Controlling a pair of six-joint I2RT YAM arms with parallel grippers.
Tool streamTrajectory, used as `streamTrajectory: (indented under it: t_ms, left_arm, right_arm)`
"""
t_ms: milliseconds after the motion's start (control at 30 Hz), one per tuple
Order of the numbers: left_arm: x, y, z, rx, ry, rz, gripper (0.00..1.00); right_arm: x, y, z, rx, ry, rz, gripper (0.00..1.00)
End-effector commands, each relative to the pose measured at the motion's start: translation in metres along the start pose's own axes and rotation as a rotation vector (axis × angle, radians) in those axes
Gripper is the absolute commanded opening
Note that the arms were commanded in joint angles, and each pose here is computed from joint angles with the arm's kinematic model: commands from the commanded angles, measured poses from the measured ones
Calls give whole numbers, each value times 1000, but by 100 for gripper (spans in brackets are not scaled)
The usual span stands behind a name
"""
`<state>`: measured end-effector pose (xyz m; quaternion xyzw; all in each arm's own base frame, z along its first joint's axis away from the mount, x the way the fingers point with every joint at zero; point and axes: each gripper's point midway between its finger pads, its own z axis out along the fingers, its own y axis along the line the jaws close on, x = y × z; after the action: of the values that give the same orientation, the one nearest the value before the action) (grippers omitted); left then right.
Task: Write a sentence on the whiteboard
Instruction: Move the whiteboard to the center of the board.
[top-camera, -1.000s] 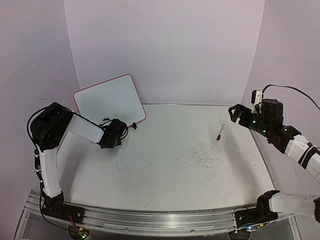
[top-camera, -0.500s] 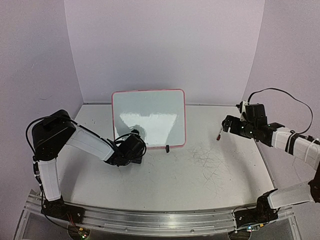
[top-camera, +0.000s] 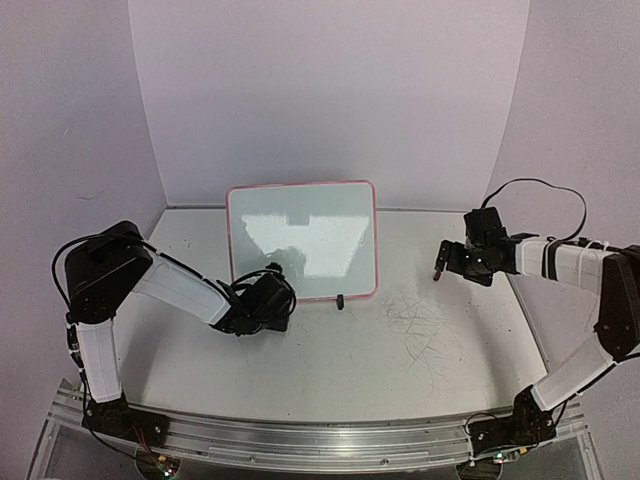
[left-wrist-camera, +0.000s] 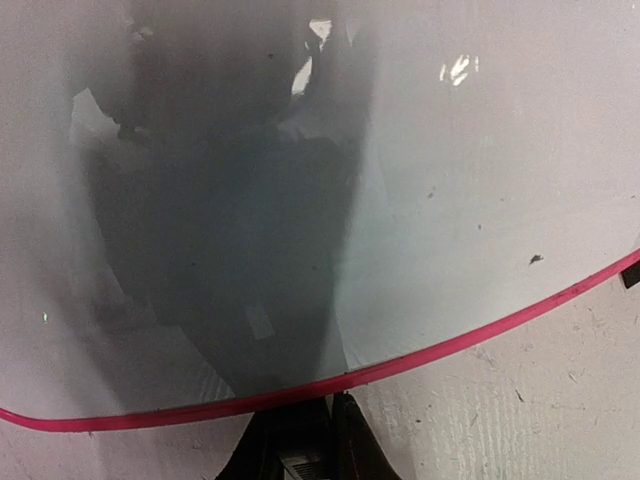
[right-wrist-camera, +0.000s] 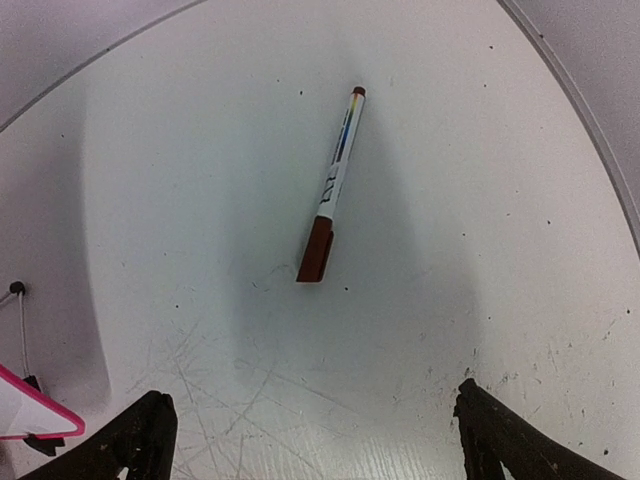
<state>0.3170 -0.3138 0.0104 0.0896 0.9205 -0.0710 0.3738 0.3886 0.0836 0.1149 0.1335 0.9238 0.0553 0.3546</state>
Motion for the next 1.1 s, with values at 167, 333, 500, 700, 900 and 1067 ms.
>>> streamTrajectory:
  t_ms: [167, 333, 500, 700, 900, 1067]
  left_arm:
    - [82, -74, -13, 51, 173, 72, 0]
    - [88, -92, -25, 13, 150, 48, 0]
    - [100, -105, -36, 4, 136, 32, 0]
    - [112, -118, -44, 17, 142, 161, 0]
    - [105, -108, -60, 36, 126, 251, 43]
    - [92, -114, -79, 102, 102, 252, 67]
  right_arm:
    - [-37, -32, 27, 82, 5, 85, 97]
    - [-61, -40, 49, 113, 15, 85, 96]
    - [-71, -27, 73, 85, 53, 65, 93]
    - [-71, -20, 104, 77, 92, 53, 84]
    - [-58, -28, 128, 126, 145, 45, 72]
    - [-42, -32, 140, 174, 194, 18, 63]
